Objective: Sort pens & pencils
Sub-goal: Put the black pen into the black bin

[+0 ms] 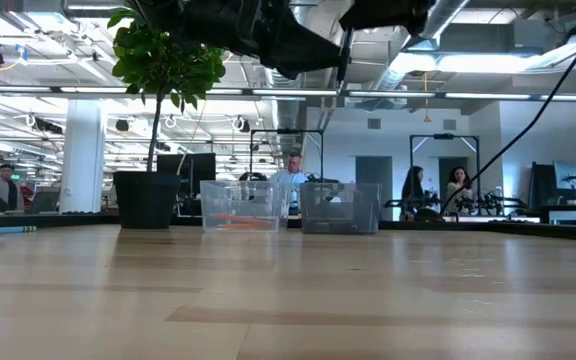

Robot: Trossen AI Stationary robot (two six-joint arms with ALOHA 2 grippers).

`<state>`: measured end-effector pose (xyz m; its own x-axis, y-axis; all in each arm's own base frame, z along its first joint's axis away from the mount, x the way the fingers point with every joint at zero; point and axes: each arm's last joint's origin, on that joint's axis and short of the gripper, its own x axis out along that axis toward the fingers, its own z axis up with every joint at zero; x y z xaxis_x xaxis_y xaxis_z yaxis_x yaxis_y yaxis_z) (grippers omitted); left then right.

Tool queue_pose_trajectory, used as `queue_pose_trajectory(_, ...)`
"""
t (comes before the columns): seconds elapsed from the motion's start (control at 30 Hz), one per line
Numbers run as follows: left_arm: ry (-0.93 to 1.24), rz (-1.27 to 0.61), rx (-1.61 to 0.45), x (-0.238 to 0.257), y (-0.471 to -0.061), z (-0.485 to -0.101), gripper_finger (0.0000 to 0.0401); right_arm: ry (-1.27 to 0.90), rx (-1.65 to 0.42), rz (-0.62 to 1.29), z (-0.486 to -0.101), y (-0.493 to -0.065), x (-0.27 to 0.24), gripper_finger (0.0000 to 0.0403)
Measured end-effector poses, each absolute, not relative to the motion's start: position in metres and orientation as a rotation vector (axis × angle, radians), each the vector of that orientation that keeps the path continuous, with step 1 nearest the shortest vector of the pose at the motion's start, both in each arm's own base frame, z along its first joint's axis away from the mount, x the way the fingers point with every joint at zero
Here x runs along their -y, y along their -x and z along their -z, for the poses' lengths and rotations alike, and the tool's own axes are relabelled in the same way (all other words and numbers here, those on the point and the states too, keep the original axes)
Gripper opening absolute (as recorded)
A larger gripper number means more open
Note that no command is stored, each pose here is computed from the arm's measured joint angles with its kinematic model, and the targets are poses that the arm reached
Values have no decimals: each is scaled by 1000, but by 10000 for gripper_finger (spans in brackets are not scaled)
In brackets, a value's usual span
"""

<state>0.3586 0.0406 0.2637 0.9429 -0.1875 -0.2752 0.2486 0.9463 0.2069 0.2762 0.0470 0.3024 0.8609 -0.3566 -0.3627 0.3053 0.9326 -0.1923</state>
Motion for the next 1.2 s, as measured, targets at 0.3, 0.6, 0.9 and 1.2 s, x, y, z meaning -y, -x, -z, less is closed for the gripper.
queue_pose_trajectory(0.3,-176,265,-618,-36,-341,-235,203,55,-520,445,-294,-277,23,60)
queue_pose_trajectory(0.6,-151,109,-1033,-22,-316,-210,204,-122,-517,449,-293,-262,100,60)
queue_pose_trajectory(0.9,-120,66,-1130,-12,-309,-206,204,-251,-596,436,-263,-266,146,60)
queue_pose_trajectory(1.2,-79,46,-1142,-10,-308,-206,204,-267,-810,407,-237,-307,169,60)
